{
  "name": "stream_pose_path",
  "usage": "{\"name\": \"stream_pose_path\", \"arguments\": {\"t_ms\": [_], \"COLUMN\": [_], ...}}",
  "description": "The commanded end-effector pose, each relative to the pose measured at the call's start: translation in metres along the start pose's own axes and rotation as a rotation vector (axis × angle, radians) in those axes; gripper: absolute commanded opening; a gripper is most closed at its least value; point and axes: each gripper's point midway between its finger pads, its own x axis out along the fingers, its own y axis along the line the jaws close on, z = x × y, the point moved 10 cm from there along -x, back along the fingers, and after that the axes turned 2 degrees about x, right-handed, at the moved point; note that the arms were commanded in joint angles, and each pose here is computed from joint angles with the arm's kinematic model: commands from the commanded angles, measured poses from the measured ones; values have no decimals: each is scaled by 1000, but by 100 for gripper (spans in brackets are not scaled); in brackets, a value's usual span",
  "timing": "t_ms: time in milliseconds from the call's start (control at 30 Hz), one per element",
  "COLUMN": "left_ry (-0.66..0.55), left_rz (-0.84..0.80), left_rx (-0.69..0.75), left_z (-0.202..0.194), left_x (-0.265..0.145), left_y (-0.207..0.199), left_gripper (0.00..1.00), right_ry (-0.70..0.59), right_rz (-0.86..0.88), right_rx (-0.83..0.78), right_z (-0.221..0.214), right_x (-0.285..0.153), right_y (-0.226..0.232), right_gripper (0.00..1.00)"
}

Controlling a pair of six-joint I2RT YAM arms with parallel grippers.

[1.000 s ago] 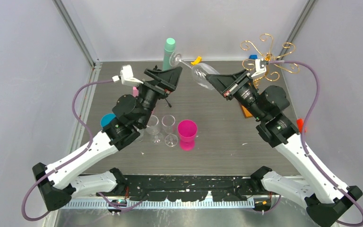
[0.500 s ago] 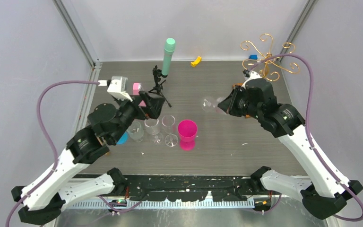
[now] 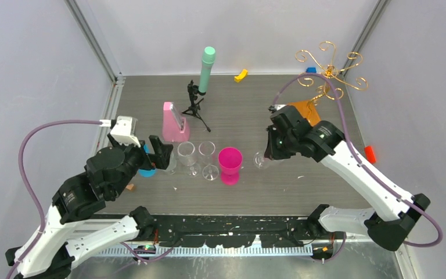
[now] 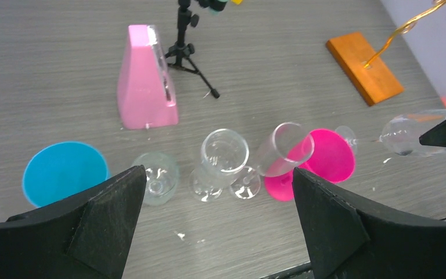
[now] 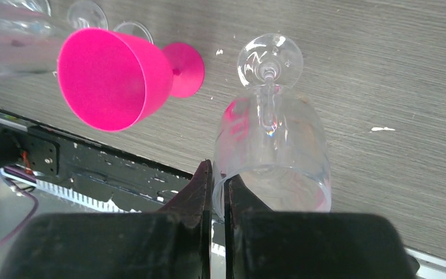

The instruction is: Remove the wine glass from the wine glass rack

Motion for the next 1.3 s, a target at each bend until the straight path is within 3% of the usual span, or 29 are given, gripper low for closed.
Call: {"name": "stream_pose_path", "arguments": {"t_ms": [0, 600, 767, 933, 1100, 1267], "left_ry": [19, -19, -22, -16, 12, 28], "left_rz": [60, 79, 76, 73, 115, 172], "left_rx": [24, -1, -3, -9, 0, 1], "left_z": [-4, -5, -5, -4, 1, 5], "left_x": [-10, -25, -27, -32, -39, -46], "left_y": [12, 25, 26, 28, 33, 38], "left_gripper": [100, 100, 100, 100, 100, 100], "right_ry": [-11, 143, 159, 163, 111, 47], "right_rz": [0, 2, 3, -19, -16, -15], "right_rx": [-48, -85, -95, -97, -106, -121], "right_z": [4, -9, -9, -8, 1, 15], "right_x": [13, 58, 64, 68, 56, 41], "right_y": [14, 33, 34, 34, 36, 39], "right_gripper": [0, 1, 5, 19, 42, 51]}}
